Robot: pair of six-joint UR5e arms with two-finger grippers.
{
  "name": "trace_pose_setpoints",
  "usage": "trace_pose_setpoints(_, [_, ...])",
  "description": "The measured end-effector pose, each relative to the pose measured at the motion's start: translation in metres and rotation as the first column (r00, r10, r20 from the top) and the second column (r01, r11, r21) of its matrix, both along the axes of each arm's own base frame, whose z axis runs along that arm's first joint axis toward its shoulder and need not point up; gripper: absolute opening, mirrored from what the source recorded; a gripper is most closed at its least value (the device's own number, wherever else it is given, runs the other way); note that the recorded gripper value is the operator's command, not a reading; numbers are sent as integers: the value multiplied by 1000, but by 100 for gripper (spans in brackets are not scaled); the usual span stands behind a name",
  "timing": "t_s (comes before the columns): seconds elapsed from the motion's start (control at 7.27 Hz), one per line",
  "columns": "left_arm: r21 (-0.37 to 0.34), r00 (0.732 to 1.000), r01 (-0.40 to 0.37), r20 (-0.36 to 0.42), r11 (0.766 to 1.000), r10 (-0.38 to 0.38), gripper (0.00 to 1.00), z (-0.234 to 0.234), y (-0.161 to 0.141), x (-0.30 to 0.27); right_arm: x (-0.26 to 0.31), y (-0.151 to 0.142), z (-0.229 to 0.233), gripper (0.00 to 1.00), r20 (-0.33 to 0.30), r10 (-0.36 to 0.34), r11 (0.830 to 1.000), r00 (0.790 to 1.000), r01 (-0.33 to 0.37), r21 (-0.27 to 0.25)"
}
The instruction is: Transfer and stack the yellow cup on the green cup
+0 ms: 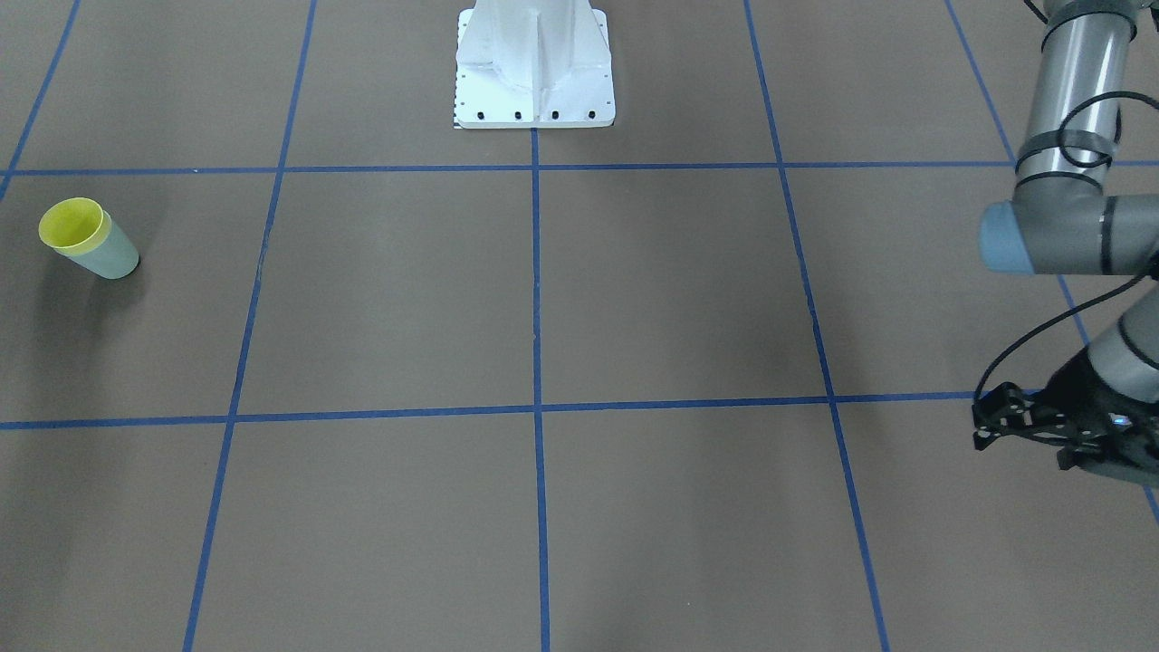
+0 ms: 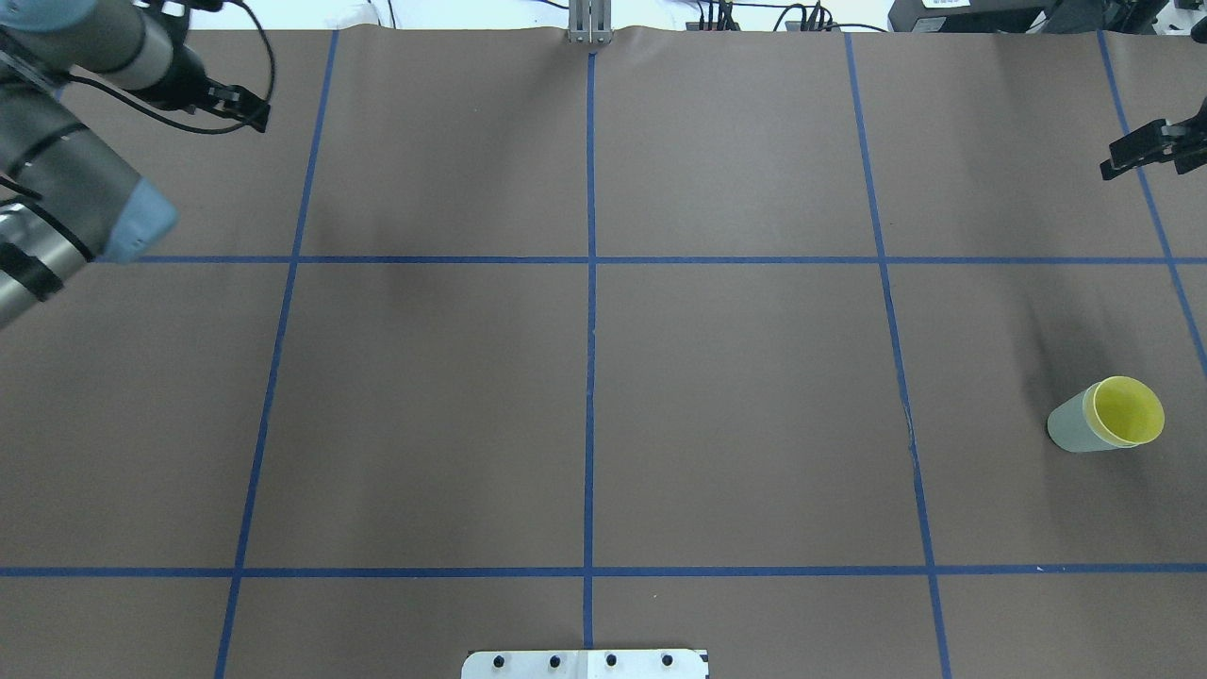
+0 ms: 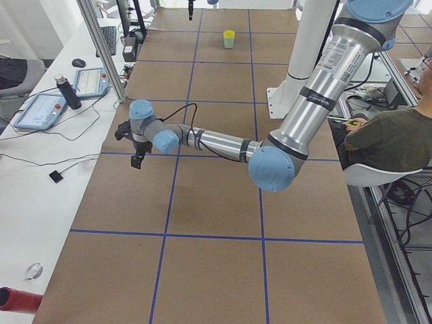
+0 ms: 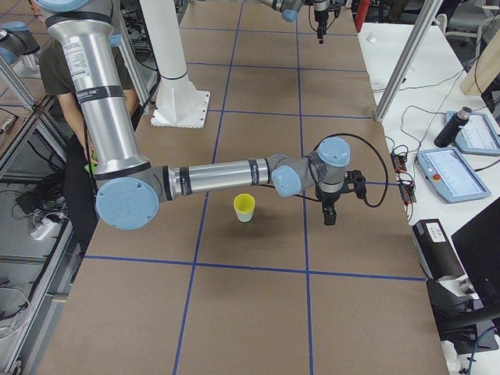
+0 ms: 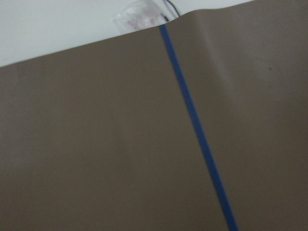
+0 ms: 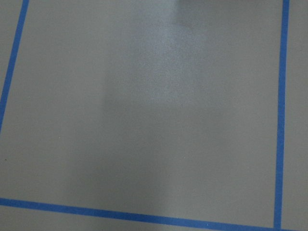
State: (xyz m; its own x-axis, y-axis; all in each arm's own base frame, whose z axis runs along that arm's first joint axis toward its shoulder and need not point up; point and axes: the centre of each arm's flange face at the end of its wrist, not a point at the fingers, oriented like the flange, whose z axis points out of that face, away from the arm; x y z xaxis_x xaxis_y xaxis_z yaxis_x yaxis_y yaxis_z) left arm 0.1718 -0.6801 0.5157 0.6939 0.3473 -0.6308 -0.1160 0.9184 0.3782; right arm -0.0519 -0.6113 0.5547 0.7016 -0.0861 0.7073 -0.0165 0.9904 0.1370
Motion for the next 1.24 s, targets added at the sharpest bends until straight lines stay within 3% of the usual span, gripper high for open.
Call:
trace_pose_setpoints(0.14, [-33, 999, -48, 11, 998, 49, 100, 35, 10, -42, 12, 2, 6, 100, -1, -10, 1000, 1000, 10, -29])
trace_pose_setpoints(0.28, [-119, 999, -49, -12, 992, 48, 100, 54, 15, -81, 25, 4, 14, 100, -12, -35, 998, 999, 35, -43])
trace_pose_setpoints(0.55, [-209, 997, 5, -80, 978, -22, 100, 64, 27, -152, 51, 10, 27, 100, -37, -97, 994, 995, 95, -55])
trace_pose_setpoints(0.83, [-186, 996, 20, -84, 982, -36, 100, 86, 56, -199, 67, 19, 38, 100, -42, -115, 991, 992, 112, -69])
trace_pose_setpoints(1.24, [-156, 998, 27, -56, 987, -36, 100, 113, 129, -230, 81, 40, 60, 100, -45, -131, 989, 990, 128, -71])
